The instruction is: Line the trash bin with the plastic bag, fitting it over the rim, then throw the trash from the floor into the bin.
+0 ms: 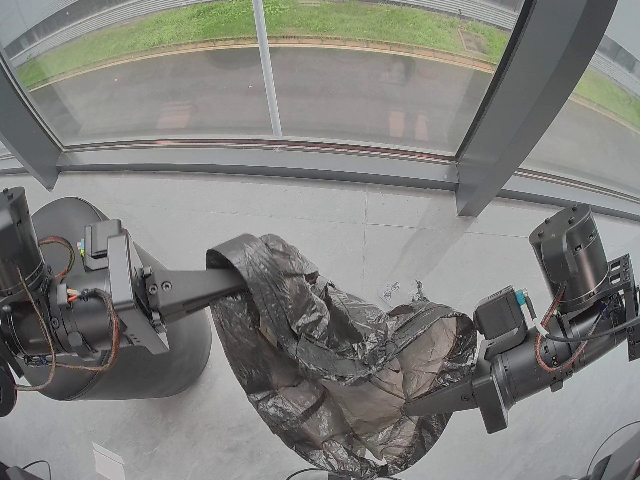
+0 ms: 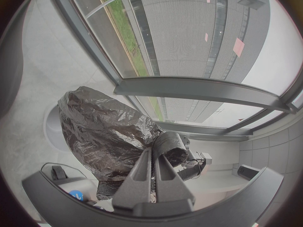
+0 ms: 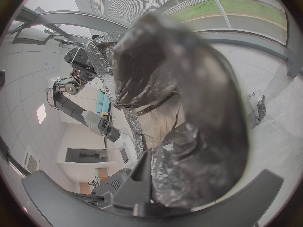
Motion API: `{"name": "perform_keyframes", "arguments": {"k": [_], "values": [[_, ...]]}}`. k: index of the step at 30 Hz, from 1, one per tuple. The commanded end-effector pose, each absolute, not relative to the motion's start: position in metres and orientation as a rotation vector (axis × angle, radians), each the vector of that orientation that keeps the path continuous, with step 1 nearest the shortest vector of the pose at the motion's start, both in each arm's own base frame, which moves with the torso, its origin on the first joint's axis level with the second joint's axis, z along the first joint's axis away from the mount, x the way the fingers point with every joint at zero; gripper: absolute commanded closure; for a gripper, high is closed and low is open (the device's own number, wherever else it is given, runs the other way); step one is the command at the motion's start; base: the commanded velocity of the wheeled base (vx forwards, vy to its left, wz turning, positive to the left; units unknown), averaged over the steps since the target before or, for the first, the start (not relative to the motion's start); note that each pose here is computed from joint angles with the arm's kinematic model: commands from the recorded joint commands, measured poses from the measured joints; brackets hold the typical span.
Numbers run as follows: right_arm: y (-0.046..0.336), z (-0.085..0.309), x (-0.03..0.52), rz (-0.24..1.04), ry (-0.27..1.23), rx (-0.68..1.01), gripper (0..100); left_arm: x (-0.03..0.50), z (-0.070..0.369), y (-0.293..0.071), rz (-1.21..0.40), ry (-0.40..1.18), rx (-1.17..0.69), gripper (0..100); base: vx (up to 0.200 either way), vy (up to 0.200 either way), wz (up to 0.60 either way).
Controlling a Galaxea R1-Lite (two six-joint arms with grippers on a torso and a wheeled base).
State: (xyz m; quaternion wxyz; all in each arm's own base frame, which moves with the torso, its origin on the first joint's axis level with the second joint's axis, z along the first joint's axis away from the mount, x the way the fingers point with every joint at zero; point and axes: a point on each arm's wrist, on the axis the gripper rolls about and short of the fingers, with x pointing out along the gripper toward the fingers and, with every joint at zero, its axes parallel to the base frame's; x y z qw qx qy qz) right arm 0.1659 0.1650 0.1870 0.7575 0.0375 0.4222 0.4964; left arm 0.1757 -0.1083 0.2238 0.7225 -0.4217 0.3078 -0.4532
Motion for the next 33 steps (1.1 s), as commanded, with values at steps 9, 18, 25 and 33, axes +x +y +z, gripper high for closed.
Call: {"name": "perform_keyframes", "arguments": {"k": [9, 18, 25, 33], "values": [[0.165, 0.181, 0.164, 1.120, 0.972, 0.100, 100, 0.165, 0.206, -0.113, -1.046, 0.836, -0.964, 100, 0.000, 0.000, 0.00], [0.164, 0.167, 0.162, 1.128, 1.045, 0.120, 100, 0.168, 0.188, -0.115, -1.016, 0.917, -0.967, 100, 0.000, 0.000, 0.00], [0.163, 0.161, 0.170, 1.098, 1.068, 0.132, 100, 0.181, 0.177, -0.122, -1.000, 0.940, -0.969, 100, 0.000, 0.000, 0.00], [0.159, 0.153, 0.184, 1.055, 1.082, 0.164, 100, 0.192, 0.164, -0.129, -0.977, 0.975, -0.970, 100, 0.000, 0.000, 0.00]]}}
